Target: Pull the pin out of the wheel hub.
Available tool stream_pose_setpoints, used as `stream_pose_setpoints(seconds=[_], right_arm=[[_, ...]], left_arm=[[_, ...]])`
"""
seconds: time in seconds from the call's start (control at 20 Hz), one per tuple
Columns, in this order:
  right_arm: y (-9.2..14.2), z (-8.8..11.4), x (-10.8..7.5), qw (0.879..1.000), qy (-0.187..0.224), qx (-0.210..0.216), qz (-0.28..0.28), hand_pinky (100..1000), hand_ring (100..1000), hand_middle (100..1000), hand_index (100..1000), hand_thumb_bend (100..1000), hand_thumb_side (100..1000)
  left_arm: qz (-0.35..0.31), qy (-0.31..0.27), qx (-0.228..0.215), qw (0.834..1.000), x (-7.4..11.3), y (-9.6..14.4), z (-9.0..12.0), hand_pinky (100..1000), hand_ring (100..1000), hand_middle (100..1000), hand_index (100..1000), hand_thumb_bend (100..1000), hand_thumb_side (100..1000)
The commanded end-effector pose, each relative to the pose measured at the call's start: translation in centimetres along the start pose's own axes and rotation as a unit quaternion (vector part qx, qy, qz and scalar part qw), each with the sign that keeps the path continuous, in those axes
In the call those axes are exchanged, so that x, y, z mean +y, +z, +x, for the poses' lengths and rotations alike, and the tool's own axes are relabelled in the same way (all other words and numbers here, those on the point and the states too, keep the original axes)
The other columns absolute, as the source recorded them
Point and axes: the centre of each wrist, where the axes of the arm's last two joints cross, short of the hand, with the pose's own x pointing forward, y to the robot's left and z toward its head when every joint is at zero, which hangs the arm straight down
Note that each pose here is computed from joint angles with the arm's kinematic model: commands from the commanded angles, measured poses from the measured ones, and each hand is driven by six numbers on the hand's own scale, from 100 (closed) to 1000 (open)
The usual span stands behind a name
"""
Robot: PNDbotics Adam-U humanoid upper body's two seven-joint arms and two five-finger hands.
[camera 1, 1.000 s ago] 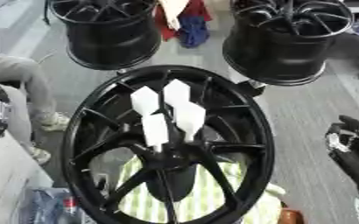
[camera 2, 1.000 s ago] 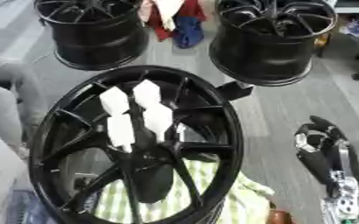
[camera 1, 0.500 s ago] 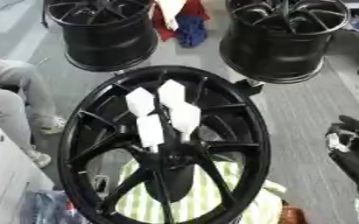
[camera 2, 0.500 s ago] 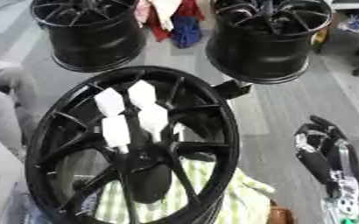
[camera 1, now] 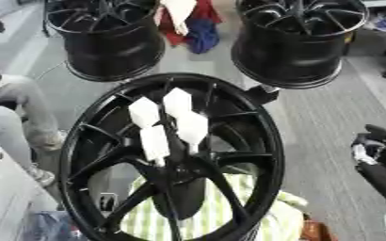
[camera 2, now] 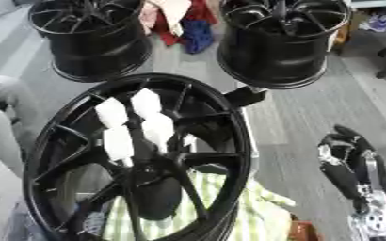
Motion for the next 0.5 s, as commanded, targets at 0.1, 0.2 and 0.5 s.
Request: stream_pose_setpoints(seconds=[0.1, 0.2, 0.5], right_arm=[[-0.4, 0.4, -0.7, 1.000, 0.015, -0.012, 0.010, 709, 607, 674, 811, 100, 287], [-0.4, 0.4, -0.6, 1.000, 0.016, -0.012, 0.013, 709, 608, 674, 811, 100, 287], [-0.4, 0.5, -0.6, 1.000, 0.017, -0.013, 0.021, 709, 607, 674, 811, 100, 287]], left_arm=[[-0.149, -0.077, -0.058, 0.984, 1.3, -2.3, 2.1, 821, 769, 814, 883, 312, 203], [-0.199, -0.105, -0.087, 0.970, 1.2, -3.6, 2.9, 851, 793, 837, 898, 332, 177], [-0.279, -0.177, -0.143, 0.933, 0.3, -7.2, 4.0, 884, 816, 855, 892, 298, 100]])
